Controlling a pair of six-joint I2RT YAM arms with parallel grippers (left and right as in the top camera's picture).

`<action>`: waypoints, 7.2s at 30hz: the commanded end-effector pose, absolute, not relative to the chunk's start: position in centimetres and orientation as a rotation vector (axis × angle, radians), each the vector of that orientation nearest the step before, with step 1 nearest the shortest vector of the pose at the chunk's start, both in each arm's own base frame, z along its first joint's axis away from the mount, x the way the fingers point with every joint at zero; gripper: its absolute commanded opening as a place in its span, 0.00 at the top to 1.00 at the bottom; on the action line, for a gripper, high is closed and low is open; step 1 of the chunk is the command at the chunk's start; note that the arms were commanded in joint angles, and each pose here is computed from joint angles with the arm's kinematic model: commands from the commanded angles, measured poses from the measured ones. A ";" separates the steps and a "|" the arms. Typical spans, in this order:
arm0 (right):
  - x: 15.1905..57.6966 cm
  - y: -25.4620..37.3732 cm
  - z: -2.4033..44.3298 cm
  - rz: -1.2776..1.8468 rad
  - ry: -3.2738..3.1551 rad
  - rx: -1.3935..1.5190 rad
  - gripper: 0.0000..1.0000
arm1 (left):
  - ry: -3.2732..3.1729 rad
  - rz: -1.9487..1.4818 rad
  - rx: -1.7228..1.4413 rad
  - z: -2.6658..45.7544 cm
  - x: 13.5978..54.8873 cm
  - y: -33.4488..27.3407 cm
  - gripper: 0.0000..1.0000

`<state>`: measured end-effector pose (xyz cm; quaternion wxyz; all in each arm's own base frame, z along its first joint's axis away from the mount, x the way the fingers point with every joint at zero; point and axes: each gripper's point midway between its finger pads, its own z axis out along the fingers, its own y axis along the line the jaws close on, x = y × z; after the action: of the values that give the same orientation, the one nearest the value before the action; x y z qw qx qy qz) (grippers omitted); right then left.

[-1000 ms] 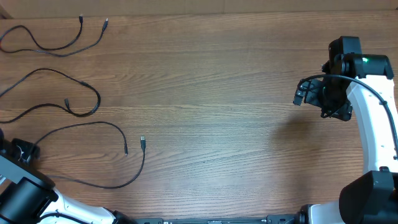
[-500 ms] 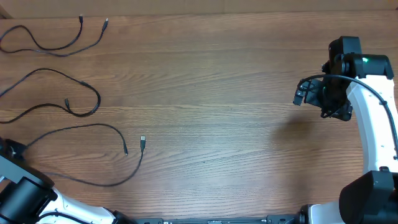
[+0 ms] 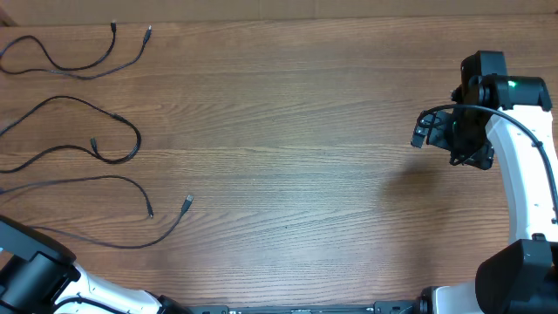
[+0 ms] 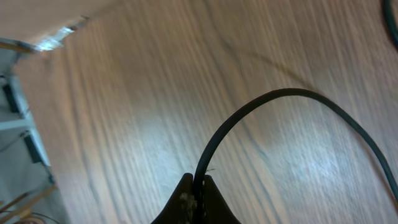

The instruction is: Untangle cables

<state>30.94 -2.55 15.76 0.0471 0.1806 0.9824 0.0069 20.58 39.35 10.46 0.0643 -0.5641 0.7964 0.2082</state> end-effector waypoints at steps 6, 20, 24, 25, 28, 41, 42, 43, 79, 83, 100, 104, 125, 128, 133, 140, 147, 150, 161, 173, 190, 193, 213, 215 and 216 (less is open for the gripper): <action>30.9 -2.8 15.7 0.006 2.996 0.554 0.00 | 2.235 0.818 -1.747 13.5 18.0 43.8 0.96; 30.9 -2.8 15.7 0.006 2.996 0.554 0.00 | 2.164 0.428 -1.661 12.9 21.5 44.1 0.22; 30.9 -2.8 15.7 0.006 2.996 0.554 0.00 | 2.196 0.175 -1.607 12.4 23.9 41.7 0.34; 30.9 -2.8 15.7 0.006 2.996 0.554 0.00 | 2.200 0.094 -1.588 12.3 24.7 40.9 0.35; 30.9 -2.8 15.7 0.006 2.996 0.554 0.00 | 2.229 -0.096 -1.557 12.0 26.3 38.2 0.30; 30.9 -2.8 15.7 0.006 2.996 0.554 0.00 | 2.578 -0.373 -1.573 4.8 26.8 26.1 0.25; 30.9 -2.8 15.7 0.006 2.996 0.554 0.00 | 2.605 -0.390 -1.554 4.1 27.1 25.0 0.25; 30.9 -2.8 15.7 0.006 2.996 0.554 0.00 | 2.627 -0.418 -1.525 3.5 27.6 23.8 0.24; 30.9 -2.8 15.7 0.006 2.996 0.554 0.00 | 2.783 0.175 -1.533 -1.4 27.4 20.1 0.49; 30.9 -2.8 15.7 0.006 2.996 0.554 0.00 | 2.791 0.172 -1.541 -1.5 27.1 19.9 0.96; 31.0 -2.8 15.7 0.006 2.996 0.554 0.00 | 2.676 0.121 -2.016 3.4 24.6 17.5 0.96; 30.9 -2.8 15.7 0.006 2.996 0.554 0.00 | 2.728 0.143 -2.068 4.1 23.1 16.6 0.96; 30.9 -2.8 15.7 0.006 2.996 0.554 0.00 | 2.643 0.341 -2.274 5.0 19.5 18.1 0.66; 30.9 -2.8 15.7 0.006 2.996 0.554 0.00 | 2.602 0.335 -2.295 4.8 19.6 18.6 0.41; 30.9 -2.8 15.7 0.006 2.996 0.554 0.00 | 2.491 0.307 -2.351 4.4 19.3 20.6 0.11; 30.9 -2.8 15.7 0.006 2.996 0.554 0.00 | 2.302 0.019 -2.350 3.3 19.0 25.6 0.00; 31.0 -2.8 15.7 0.006 2.996 0.554 0.00 | 2.168 0.241 -2.356 3.3 16.0 30.6 0.00; 30.9 -2.8 15.7 0.006 2.996 0.554 0.00 | 2.106 0.261 -2.330 3.2 16.3 32.2 0.00; 30.9 -2.8 15.7 0.006 2.996 0.554 0.00 | 1.993 0.334 -2.239 3.2 17.8 35.6 0.11; 30.9 -2.8 15.7 0.007 2.996 0.554 0.00 | 1.954 0.483 -2.241 3.7 16.3 37.1 0.26; 31.0 -2.8 15.7 0.006 2.996 0.554 0.00 | 2.056 0.448 -2.139 3.5 16.7 37.3 0.25; 30.9 -2.8 15.7 0.007 2.996 0.554 0.00 | 2.012 0.480 -2.222 3.4 15.0 37.3 0.26; 30.9 -2.8 15.7 0.006 2.996 0.554 0.00 | 1.880 0.286 -2.270 3.1 14.8 38.4 0.74; 31.0 -2.8 15.7 0.007 2.996 0.554 0.00 | 1.878 0.287 -2.268 3.1 14.8 38.4 0.79; 31.0 -2.8 15.7 0.007 2.996 0.554 0.00 | 1.877 0.288 -2.266 3.1 14.9 38.5 0.83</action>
<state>30.96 -2.54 15.77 0.0475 0.1802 0.9825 0.0071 14.46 38.42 2.69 0.0835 -0.7692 0.6251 0.1033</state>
